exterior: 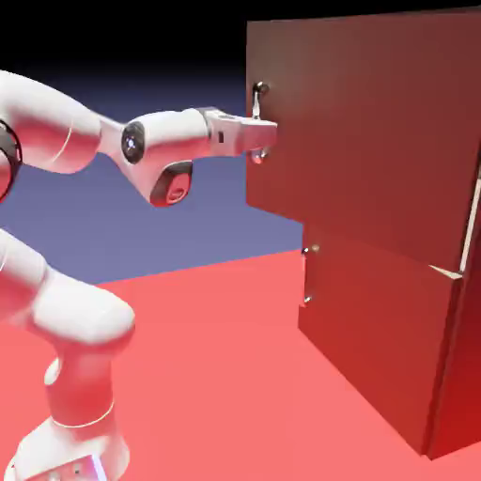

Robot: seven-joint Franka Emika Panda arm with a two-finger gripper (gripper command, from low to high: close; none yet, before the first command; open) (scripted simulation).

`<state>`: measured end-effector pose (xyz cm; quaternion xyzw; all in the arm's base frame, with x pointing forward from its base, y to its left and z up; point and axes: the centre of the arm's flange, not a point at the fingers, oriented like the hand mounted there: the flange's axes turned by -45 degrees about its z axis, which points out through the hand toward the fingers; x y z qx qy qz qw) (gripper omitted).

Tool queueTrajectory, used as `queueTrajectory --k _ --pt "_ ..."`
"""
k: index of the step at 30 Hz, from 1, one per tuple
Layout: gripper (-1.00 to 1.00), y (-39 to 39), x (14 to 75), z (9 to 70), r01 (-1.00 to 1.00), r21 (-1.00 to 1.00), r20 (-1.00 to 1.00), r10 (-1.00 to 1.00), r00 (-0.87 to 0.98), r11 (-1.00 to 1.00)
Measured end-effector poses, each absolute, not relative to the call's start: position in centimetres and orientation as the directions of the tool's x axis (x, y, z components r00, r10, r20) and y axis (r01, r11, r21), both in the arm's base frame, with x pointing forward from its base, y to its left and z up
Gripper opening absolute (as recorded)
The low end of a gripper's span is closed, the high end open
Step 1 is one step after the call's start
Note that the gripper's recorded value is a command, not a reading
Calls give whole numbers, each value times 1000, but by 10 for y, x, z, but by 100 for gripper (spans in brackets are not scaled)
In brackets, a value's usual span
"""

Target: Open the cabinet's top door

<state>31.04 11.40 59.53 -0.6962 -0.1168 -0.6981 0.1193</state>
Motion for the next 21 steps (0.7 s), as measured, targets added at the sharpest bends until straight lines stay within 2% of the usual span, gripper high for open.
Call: queueTrajectory --k 9,21 --pt "-100 101 292 596 385 1 1000 2 2 -923" --pt "-100 43 238 595 532 0 1000 0 0 -847"
